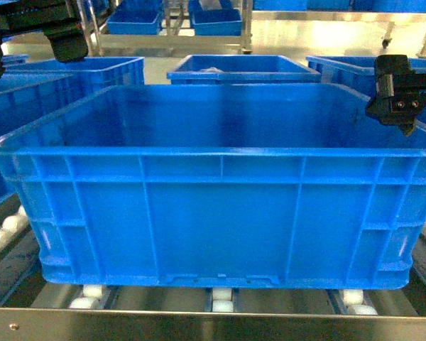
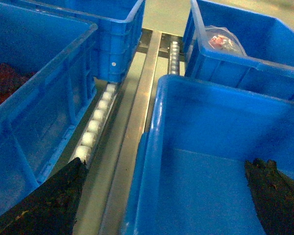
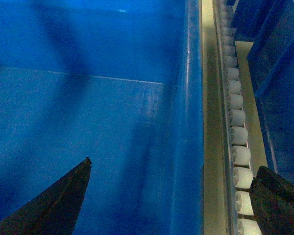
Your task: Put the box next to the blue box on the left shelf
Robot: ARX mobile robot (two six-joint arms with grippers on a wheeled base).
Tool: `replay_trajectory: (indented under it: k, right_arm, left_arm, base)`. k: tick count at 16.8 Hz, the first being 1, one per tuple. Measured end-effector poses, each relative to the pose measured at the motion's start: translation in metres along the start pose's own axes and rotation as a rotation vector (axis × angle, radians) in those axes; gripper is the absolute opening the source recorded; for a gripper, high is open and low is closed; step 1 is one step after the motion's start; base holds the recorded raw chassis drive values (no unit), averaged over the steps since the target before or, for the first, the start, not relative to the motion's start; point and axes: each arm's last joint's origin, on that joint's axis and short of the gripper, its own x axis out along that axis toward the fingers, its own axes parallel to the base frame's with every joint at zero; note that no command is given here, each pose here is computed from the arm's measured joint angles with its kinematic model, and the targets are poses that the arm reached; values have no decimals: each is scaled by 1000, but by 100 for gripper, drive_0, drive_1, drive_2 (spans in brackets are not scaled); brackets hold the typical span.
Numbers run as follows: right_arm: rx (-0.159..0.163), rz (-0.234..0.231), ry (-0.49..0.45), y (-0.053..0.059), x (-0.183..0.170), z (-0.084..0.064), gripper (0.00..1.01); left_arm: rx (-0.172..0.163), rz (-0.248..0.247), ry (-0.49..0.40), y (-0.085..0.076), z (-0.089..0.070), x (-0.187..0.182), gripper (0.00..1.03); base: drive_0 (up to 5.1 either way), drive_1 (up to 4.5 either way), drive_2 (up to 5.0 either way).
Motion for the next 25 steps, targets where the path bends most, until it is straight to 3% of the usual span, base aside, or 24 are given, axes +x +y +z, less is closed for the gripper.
replay_trajectory:
  k: [1, 2, 3, 4, 5, 7, 8, 9, 10, 11, 13, 15, 17, 18, 20, 22, 25]
  right_arm:
    - [-2, -12, -49, 0, 1, 0, 97]
    - [1, -72, -260, -1, 1, -7, 86]
    - [10, -91, -385, -5, -10, -30, 74]
    - [13, -102, -468, -11, -24, -51, 61]
    - [20, -111, -560, -15, -42, -56, 48]
    - [19, -103, -627, -18, -71, -71, 22]
    - [17, -100, -594, -19, -76, -87, 9]
    - [15, -103, -565, -20, -81, -100, 1]
    - [16, -106, -573, -22, -91, -107, 1]
    - [15, -107, -598, -31, -103, -113, 1]
    - [16, -106, -574, -30, -116, -131, 1]
    - [14, -105, -609, -29, -122, -141, 1]
    - [17, -105, -554, -28, -125, -155, 1]
    - [16, -105, -564, -27, -129, -156, 1]
    - [15, -105, -592, -27, -138, -155, 1]
    - [16, -105, -576, -25, -145, -163, 1]
    - [15, -105, -594, -25, -154, -164, 1]
  left_arm:
    - [6, -23, -65, 1, -1, 0, 95]
    - [54, -71, -190, 6, -7, -6, 84]
    - [109, -83, -257, 16, -25, -22, 72]
    - [133, -73, -304, 27, -37, -39, 59]
    - [141, -67, -344, 35, -42, -54, 46]
    - [157, -71, -340, 46, -61, -79, 21]
    - [161, -76, -319, 50, -72, -89, 8]
    - [160, -70, -313, 55, -80, -98, 2]
    - [159, -68, -322, 59, -85, -108, 2]
    - [159, -72, -328, 70, -90, -119, 2]
    - [159, -69, -317, 75, -103, -135, 2]
    - [159, -72, -320, 76, -108, -145, 2]
    - [159, -72, -328, 77, -112, -152, 2]
    - [158, -75, -357, 78, -117, -155, 2]
    - [160, -68, -289, 81, -131, -159, 2]
    - [159, -72, -326, 81, -128, -171, 2]
    - [159, -72, -332, 81, -127, -179, 2]
  base:
    - [0, 0, 0]
    - [0, 0, 0]
    - [0, 0, 0]
    - [0, 0, 0]
    - [0, 0, 0]
    - [0, 0, 0]
    - [0, 0, 0]
    - [0, 0, 0]
    - [0, 0, 0]
    - [0, 0, 0]
    - [0, 0, 0]
    - [0, 0, 0]
    - [0, 0, 0]
    - [0, 0, 0]
    - [0, 0, 0]
    - [0, 0, 0]
    - [0, 0, 0]
